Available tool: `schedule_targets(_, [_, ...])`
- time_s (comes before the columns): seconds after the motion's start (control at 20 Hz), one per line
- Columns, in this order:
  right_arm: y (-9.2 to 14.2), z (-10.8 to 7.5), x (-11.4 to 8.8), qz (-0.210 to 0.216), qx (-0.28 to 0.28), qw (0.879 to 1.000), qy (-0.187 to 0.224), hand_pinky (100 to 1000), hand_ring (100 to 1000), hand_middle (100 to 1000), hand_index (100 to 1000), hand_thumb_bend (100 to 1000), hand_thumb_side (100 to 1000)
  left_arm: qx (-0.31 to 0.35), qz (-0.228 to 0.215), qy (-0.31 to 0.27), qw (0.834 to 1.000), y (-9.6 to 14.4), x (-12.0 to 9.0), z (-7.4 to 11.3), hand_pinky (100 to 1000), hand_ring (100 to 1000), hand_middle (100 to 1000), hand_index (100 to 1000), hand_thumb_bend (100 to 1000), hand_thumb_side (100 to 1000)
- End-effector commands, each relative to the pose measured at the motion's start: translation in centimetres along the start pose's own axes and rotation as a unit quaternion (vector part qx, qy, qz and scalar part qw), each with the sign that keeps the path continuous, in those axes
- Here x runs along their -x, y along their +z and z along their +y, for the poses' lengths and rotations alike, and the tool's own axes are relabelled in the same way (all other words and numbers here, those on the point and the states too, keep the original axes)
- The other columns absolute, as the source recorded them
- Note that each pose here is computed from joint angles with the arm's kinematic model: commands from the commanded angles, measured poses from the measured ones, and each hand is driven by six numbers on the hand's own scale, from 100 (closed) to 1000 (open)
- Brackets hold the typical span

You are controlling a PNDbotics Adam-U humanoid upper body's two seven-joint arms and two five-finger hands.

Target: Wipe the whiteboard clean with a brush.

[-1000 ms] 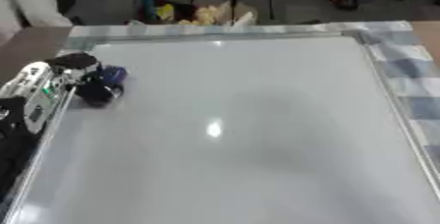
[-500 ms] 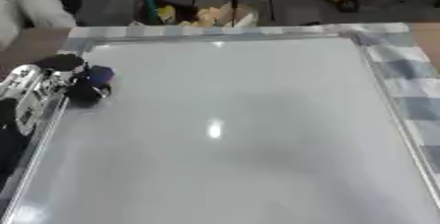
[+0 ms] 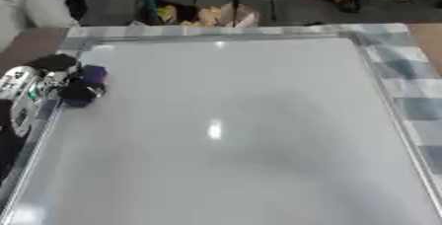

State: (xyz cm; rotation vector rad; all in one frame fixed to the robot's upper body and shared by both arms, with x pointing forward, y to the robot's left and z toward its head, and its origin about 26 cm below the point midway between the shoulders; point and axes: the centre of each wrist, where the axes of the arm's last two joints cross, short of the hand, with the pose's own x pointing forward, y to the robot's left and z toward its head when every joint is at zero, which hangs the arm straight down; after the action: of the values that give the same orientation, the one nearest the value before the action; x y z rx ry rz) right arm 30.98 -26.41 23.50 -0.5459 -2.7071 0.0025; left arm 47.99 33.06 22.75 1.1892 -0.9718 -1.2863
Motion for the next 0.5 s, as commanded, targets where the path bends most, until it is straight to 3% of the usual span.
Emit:
schedule_targets(0.05, [-0.58, -0.35, -0.43, -0.013, 0.001, 1.0, 0.005, 777, 858, 681, 796, 100, 877, 0.009, 0.024, -0.01, 1.0, 0.0, 1.61, -0.38, 290, 397, 386, 631, 100, 612])
schedule_targets(0.5, [-0.57, -0.32, -0.43, -0.013, 0.001, 1.0, 0.004, 777, 858, 681, 796, 100, 877, 0.013, 0.015, -0.009, 1.0, -0.12, 1.21, -0.44, 290, 395, 384, 629, 100, 620])
